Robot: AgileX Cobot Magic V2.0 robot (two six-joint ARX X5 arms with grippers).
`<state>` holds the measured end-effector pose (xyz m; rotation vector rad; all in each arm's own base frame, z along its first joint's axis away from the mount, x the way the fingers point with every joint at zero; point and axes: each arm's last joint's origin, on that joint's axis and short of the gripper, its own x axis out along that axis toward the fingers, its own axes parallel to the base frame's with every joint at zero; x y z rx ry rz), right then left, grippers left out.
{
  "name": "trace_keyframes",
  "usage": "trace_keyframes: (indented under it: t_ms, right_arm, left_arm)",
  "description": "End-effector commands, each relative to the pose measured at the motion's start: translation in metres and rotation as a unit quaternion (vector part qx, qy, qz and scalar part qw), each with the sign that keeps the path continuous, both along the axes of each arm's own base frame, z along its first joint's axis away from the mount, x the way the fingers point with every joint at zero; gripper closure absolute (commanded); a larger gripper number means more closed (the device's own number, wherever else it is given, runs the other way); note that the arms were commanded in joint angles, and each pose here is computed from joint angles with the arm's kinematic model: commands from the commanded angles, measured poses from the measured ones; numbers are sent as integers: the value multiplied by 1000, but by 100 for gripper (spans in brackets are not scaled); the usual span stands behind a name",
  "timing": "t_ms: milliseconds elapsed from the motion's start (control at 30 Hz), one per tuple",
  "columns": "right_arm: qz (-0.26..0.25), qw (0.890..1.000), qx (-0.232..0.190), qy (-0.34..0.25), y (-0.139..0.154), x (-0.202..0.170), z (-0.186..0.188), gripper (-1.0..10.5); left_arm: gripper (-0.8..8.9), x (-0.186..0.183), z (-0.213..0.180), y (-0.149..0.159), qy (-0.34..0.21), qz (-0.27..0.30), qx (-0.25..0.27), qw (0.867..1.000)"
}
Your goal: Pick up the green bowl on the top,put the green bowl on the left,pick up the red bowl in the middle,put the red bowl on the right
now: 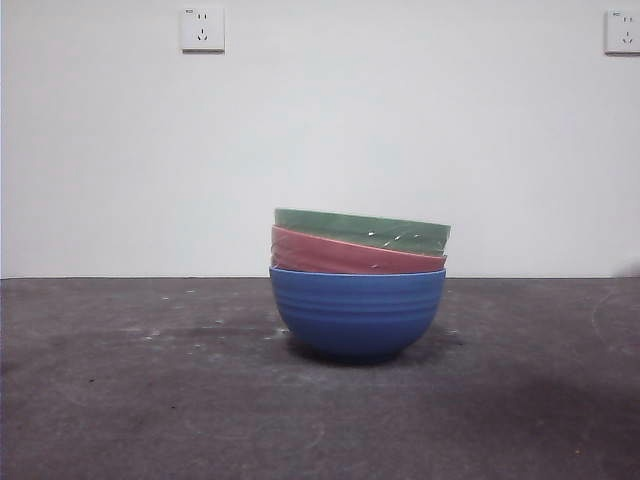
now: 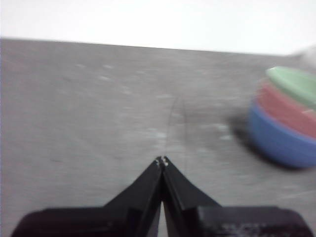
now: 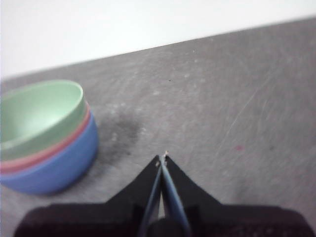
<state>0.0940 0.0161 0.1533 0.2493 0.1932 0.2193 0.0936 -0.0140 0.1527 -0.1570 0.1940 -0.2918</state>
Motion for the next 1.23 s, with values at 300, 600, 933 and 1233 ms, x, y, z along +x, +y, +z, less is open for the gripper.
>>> trace_keyframes:
  t_ms: [300,600,933,1233]
  right_arm:
    - [-9,988,147,40,1,0,-1,951]
    - [1,989,137,51,1,-6,48,958]
    - [22,998,31,45,1,-3,131,951]
    - [106,985,-102,90,6,13,185,948]
  left_arm:
    - [822,-1,2,-3,40,-36,-152,987]
    - [821,-10,41,-2,27,-37,-160,986]
    - [821,2,100,-7,46,-105,-106,988]
    - [821,32,154,-15,88,-230,-46,968]
